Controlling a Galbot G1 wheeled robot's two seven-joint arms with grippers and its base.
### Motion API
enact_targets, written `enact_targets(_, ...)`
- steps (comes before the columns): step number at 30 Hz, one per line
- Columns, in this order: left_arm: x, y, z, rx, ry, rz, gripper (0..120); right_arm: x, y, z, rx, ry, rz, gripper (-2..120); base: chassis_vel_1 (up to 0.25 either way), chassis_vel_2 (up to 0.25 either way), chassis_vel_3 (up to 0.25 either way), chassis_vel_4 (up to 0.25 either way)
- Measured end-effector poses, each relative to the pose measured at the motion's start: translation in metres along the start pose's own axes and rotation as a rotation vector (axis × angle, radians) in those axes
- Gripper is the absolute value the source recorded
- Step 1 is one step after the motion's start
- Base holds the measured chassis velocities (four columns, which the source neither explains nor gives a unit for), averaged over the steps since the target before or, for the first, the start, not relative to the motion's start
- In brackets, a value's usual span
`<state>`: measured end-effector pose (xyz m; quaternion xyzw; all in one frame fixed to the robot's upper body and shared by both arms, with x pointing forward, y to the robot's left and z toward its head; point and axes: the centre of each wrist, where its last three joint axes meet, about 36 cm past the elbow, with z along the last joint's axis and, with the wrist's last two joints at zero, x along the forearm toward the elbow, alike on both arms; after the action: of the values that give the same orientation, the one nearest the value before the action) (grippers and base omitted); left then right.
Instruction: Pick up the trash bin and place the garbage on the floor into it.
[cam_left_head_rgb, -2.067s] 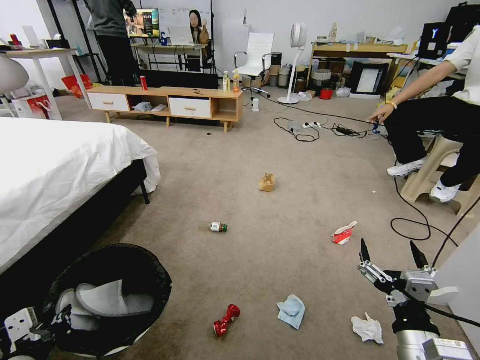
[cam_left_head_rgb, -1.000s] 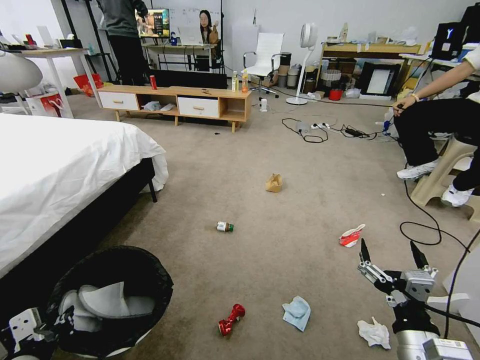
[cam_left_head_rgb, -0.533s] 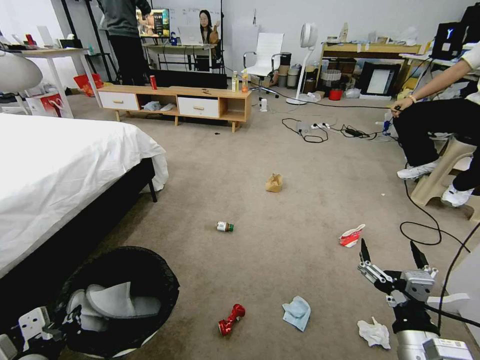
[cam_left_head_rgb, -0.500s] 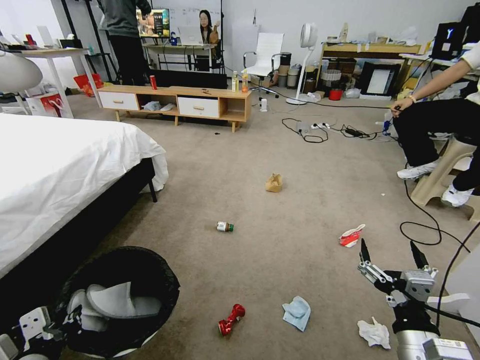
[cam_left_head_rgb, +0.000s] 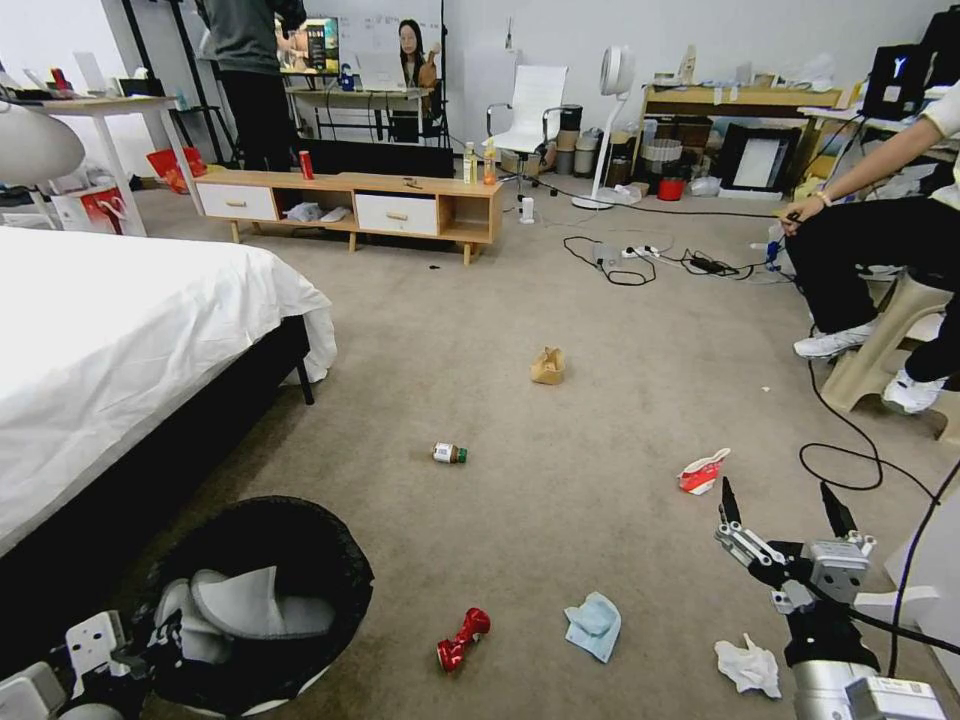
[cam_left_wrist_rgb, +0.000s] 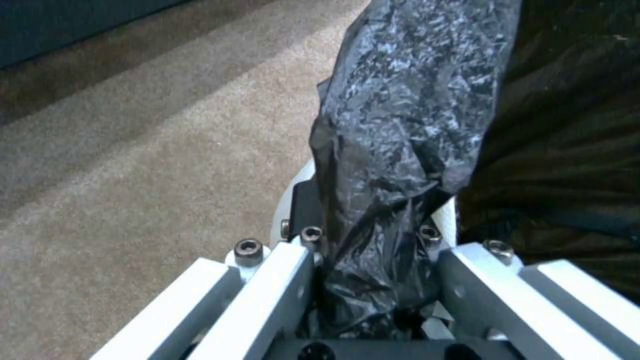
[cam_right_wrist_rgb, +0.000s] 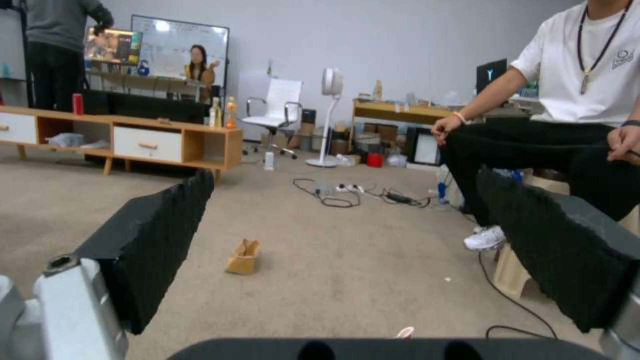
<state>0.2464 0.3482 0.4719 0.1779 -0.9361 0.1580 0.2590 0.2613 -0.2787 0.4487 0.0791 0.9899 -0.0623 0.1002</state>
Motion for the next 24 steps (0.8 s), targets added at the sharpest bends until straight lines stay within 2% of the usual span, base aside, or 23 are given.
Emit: enact_targets(24, -0.0034, 0.0035, -0.0022, -0.003, -0.001, 0.007, 7, 0.0, 0.0, 0.0, 0.0, 0.0, 0.0, 100, 0.0, 0.0, 0.0, 0.0)
